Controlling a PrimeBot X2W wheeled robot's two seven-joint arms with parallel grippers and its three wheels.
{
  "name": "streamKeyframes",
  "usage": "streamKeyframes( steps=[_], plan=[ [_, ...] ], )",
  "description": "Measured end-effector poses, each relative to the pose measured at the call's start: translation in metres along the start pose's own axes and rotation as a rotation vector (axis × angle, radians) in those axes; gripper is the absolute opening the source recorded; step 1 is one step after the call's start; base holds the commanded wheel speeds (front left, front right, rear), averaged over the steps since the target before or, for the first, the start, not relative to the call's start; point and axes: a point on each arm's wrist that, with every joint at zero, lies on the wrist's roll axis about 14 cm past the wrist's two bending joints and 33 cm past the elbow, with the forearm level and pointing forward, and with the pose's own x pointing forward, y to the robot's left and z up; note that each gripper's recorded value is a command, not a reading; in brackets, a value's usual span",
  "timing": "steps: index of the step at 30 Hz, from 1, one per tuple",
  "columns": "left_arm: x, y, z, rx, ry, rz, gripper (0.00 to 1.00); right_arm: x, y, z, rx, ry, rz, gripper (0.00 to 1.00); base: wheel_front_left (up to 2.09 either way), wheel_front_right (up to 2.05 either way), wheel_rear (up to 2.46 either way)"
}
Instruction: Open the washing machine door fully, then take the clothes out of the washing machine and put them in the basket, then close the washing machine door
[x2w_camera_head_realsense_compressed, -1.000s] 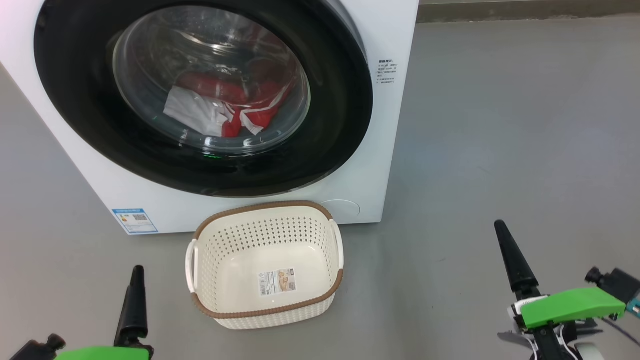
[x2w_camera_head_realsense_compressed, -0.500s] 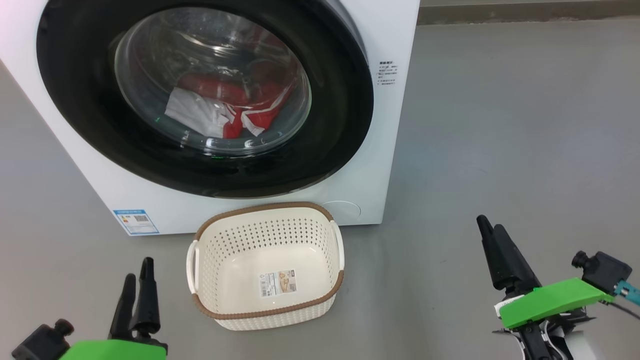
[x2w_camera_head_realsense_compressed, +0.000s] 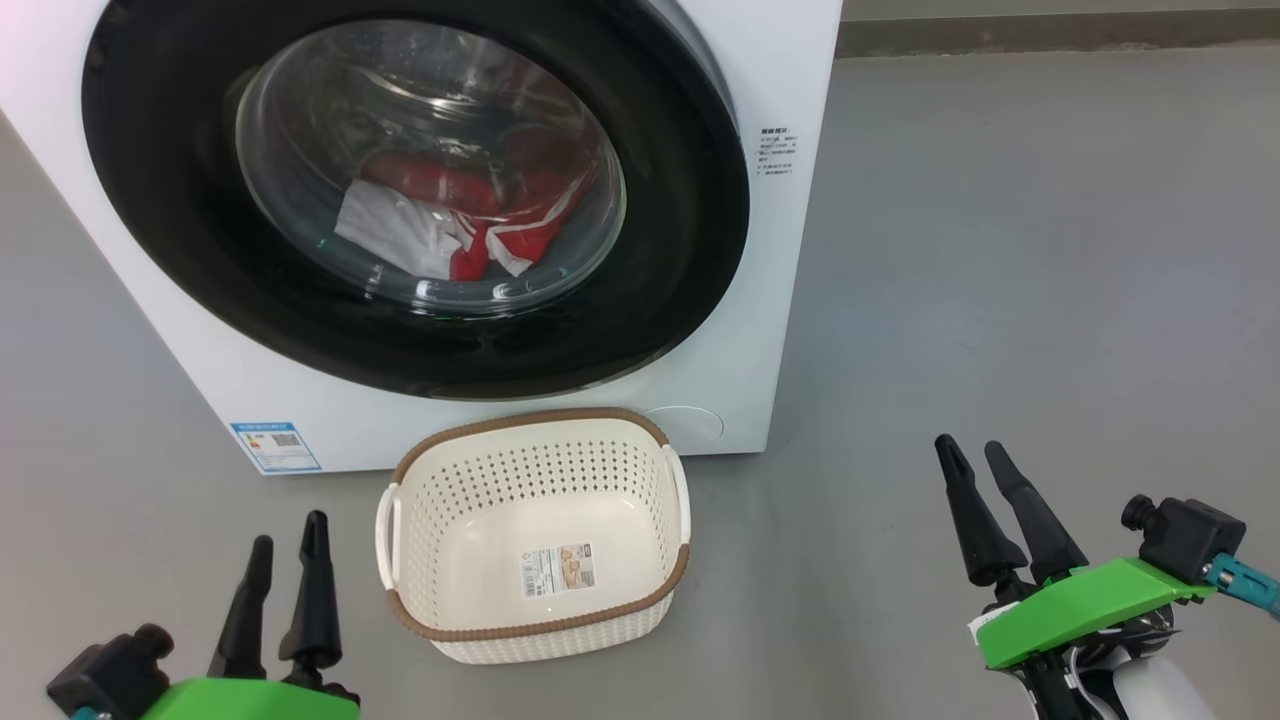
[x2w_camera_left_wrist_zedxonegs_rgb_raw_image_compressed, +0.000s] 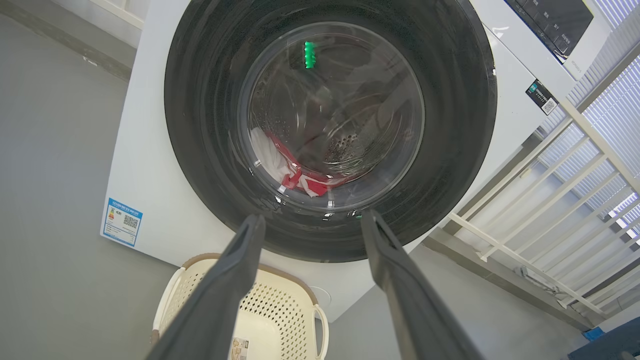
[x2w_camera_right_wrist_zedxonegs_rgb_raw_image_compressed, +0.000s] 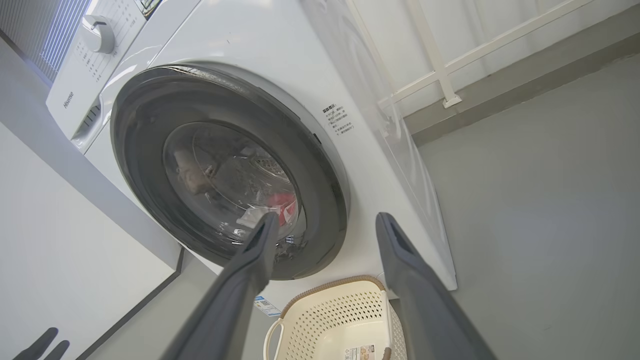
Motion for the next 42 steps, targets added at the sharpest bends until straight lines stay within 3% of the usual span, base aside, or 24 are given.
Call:
streamKeyframes(
  steps=[42],
  plan=[
    [0.004, -0.033, 0.016, 0.463, -0.112, -0.143, 1.0, 0.018, 0.04, 0.018, -0.522, -0.106, 0.182, 1.0, 0.0, 0.0, 0.0]
  ],
)
